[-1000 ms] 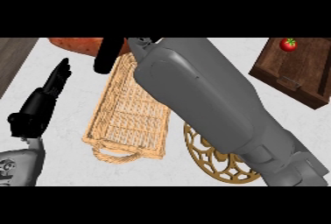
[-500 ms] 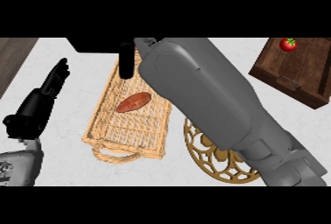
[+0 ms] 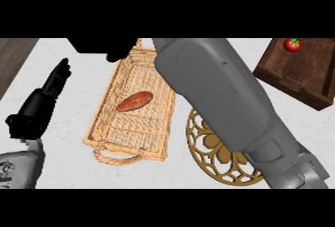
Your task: Pick the sweet potato from the placemat and place it in the basket
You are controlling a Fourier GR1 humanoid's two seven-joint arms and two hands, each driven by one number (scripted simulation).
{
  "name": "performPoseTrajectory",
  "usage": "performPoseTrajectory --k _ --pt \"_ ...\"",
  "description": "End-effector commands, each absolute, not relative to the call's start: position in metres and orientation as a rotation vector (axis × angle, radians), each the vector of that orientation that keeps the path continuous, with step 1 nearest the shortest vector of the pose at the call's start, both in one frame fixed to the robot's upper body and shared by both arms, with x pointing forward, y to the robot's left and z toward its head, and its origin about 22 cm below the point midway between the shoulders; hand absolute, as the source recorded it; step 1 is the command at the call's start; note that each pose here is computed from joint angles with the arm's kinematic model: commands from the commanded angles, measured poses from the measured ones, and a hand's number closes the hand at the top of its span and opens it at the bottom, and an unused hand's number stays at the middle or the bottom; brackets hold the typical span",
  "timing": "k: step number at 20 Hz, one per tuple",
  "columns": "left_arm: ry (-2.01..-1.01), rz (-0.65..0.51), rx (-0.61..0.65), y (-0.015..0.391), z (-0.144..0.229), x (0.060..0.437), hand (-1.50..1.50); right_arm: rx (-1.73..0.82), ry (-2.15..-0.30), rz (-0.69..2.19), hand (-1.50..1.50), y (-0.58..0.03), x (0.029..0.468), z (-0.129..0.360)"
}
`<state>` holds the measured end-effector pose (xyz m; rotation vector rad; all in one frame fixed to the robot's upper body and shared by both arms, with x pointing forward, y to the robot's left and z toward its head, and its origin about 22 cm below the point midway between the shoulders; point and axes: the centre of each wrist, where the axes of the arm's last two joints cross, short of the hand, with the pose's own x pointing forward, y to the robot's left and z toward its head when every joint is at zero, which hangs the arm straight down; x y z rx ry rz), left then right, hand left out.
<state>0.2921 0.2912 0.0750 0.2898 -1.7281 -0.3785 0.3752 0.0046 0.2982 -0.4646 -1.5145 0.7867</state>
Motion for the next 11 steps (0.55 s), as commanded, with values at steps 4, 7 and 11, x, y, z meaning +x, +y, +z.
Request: performPoseTrajectory --k 4,7,11 --pt "-1.739 -0.367 0.299 0.291 0.074 0.289 0.0 -0.469 -1.591 0.301 -1.5 -0.043 0.396 0.304" --pt "-1.701 -0.377 0.308 0.295 0.065 0.281 0.0 -0.491 -1.604 0.166 -1.5 -0.086 0.403 0.306" --pt "-1.727 -0.368 0.306 0.295 0.068 0.284 0.0 -0.521 -1.608 0.069 -1.5 -0.14 0.403 0.294"
